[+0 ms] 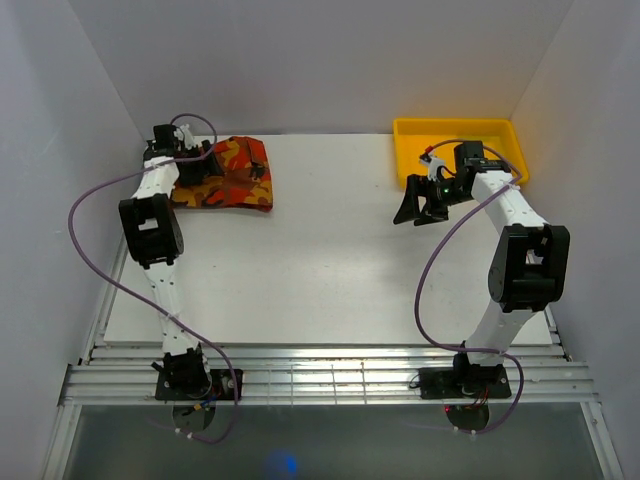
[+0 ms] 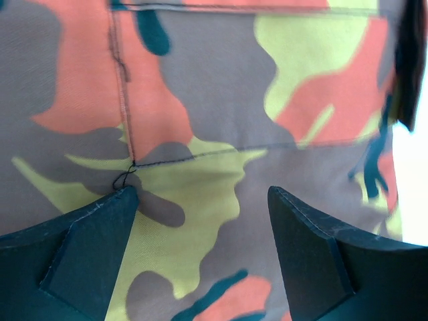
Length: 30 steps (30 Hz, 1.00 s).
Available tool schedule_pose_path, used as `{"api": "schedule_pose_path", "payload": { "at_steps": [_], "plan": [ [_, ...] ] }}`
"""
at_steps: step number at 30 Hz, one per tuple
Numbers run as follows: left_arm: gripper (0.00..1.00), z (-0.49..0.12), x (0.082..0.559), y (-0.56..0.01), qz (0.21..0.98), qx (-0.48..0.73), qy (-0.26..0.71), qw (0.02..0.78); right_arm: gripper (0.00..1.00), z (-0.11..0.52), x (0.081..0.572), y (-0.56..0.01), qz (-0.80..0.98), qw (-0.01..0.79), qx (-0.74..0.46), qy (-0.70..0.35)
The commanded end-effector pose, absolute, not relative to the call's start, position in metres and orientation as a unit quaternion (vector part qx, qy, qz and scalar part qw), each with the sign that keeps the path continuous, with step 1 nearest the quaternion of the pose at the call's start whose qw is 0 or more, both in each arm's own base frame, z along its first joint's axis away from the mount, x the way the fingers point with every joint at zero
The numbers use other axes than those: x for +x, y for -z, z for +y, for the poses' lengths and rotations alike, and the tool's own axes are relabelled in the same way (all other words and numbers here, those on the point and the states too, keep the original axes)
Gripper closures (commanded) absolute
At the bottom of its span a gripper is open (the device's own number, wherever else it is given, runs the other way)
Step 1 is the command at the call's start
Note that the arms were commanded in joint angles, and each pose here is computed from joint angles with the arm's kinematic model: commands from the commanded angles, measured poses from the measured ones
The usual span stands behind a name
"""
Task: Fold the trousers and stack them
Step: Neatly place the folded trousers to the corner
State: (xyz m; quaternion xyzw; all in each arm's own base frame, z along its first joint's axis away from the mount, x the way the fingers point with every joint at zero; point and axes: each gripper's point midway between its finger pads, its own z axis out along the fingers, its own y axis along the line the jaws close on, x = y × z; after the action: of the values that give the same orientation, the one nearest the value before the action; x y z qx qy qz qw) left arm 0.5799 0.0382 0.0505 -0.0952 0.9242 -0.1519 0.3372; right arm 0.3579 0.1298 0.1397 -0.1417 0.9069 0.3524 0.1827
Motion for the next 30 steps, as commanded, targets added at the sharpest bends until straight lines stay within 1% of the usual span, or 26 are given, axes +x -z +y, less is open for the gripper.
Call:
{"api": "schedule_pose_path", "payload": {
  "at_steps": [1, 2, 3, 7, 9, 13, 15, 16, 20, 24, 26, 28, 30],
  "plan": [
    [0.05, 0.062, 0.528, 0.064, 0.975, -0.107, 0.110, 0.164, 0.10, 0.130, 0.355, -0.153, 0.901, 0.192, -0.149, -0.360],
    [0.04, 0.069, 0.534, 0.064, 0.974, -0.099, 0.107, 0.171, 0.10, 0.130, 0.356, -0.153, 0.901, 0.193, -0.150, -0.359],
    [0.03, 0.085, 0.549, 0.053, 0.971, -0.093, 0.094, 0.197, 0.10, 0.129, 0.355, -0.152, 0.901, 0.192, -0.150, -0.358],
    [0.03, 0.118, 0.562, 0.055, 0.966, -0.117, 0.077, 0.218, 0.10, 0.128, 0.355, -0.148, 0.903, 0.187, -0.150, -0.357],
    [0.04, 0.128, 0.561, 0.059, 0.963, -0.136, 0.078, 0.220, 0.10, 0.127, 0.355, -0.146, 0.903, 0.186, -0.148, -0.357],
    [0.07, 0.140, 0.558, 0.067, 0.947, -0.211, 0.108, 0.216, 0.10, 0.127, 0.354, -0.144, 0.904, 0.183, -0.144, -0.358],
    [0.07, 0.147, 0.559, 0.071, 0.943, -0.226, 0.111, 0.218, 0.10, 0.127, 0.354, -0.144, 0.904, 0.184, -0.145, -0.358],
    [0.06, 0.151, 0.565, 0.068, 0.939, -0.228, 0.113, 0.231, 0.10, 0.126, 0.353, -0.144, 0.904, 0.184, -0.145, -0.357],
    [0.03, 0.140, 0.578, 0.060, 0.922, -0.240, 0.167, 0.253, 0.10, 0.126, 0.351, -0.141, 0.906, 0.181, -0.146, -0.355],
    [0.02, 0.097, 0.599, 0.044, 0.905, -0.207, 0.248, 0.275, 0.10, 0.126, 0.350, -0.139, 0.907, 0.177, -0.141, -0.356],
    [0.02, 0.092, 0.612, 0.037, 0.899, -0.198, 0.254, 0.297, 0.10, 0.126, 0.350, -0.140, 0.907, 0.178, -0.142, -0.355],
    [0.02, 0.098, 0.623, 0.022, 0.896, -0.182, 0.239, 0.326, 0.10, 0.125, 0.349, -0.141, 0.908, 0.179, -0.141, -0.353],
    [0.02, 0.104, 0.630, -0.016, 0.890, -0.160, 0.222, 0.366, 0.10, 0.125, 0.347, -0.145, 0.907, 0.183, -0.144, -0.351]
  ]
}}
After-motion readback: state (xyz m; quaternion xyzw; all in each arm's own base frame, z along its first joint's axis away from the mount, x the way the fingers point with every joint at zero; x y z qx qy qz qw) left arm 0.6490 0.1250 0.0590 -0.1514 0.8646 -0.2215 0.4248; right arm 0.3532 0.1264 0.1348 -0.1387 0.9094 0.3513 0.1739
